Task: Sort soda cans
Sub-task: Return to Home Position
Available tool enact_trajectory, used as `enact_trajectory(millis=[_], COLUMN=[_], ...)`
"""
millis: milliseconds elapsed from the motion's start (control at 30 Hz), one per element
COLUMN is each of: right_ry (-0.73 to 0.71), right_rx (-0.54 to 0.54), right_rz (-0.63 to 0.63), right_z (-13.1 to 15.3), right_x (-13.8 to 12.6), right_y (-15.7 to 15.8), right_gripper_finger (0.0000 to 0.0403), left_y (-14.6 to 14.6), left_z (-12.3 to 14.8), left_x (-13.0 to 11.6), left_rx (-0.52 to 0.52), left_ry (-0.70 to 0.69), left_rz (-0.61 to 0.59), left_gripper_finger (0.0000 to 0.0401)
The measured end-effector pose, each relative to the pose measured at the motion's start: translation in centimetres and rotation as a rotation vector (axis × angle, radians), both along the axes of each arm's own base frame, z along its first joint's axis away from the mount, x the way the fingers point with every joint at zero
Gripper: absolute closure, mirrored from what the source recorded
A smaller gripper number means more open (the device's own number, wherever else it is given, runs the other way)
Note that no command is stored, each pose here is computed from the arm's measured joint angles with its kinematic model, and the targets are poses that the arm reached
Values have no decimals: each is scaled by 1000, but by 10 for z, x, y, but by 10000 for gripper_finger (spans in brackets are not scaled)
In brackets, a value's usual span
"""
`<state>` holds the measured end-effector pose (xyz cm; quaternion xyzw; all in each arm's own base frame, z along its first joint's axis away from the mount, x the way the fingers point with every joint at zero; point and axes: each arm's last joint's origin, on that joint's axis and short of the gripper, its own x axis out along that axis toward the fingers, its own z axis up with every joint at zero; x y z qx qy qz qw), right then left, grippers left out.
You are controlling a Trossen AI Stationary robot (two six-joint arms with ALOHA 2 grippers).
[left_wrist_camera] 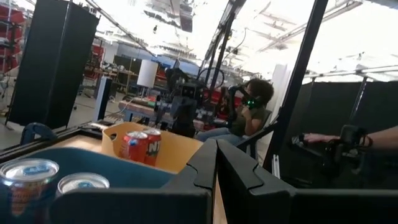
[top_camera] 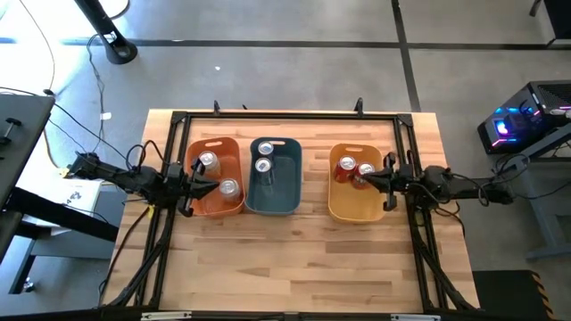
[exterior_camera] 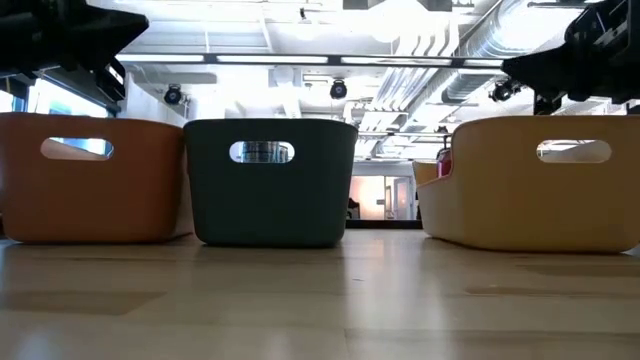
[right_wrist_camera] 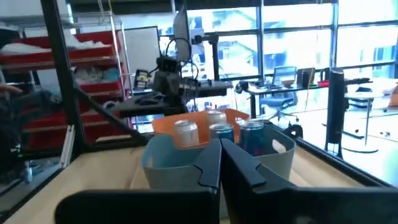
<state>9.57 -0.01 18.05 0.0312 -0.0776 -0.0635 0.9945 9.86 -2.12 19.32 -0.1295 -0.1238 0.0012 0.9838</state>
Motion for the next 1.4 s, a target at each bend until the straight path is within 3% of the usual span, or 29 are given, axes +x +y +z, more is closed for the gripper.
enact_trajectory(millis=[600,833,967,1067,1200,1400], right_ry=[104,105,102,105,104,104], right_rx=[-5,-5,-5,-5,-6,-6], right_rz=[-3,-3,-3,-4,-3,-3], right_z=[-10,-10,-10,-10,-10,-10], right_x=[1,1,1,2,1,1], right_y=[0,0,0,0,0,0], right_gripper_finger=[402,402,402,402,402,402], left_y=[0,11,17,19,19,21], left_z=[-5,-4,-9,-21,-21,-21], left_x=[1,-6,-5,-3,-2,-2], left_rx=[16,8,165,266,424,440], left_ry=[52,25,97,224,235,228], left_rz=[4,100,207,224,193,194], left_gripper_finger=[396,396,396,396,396,396])
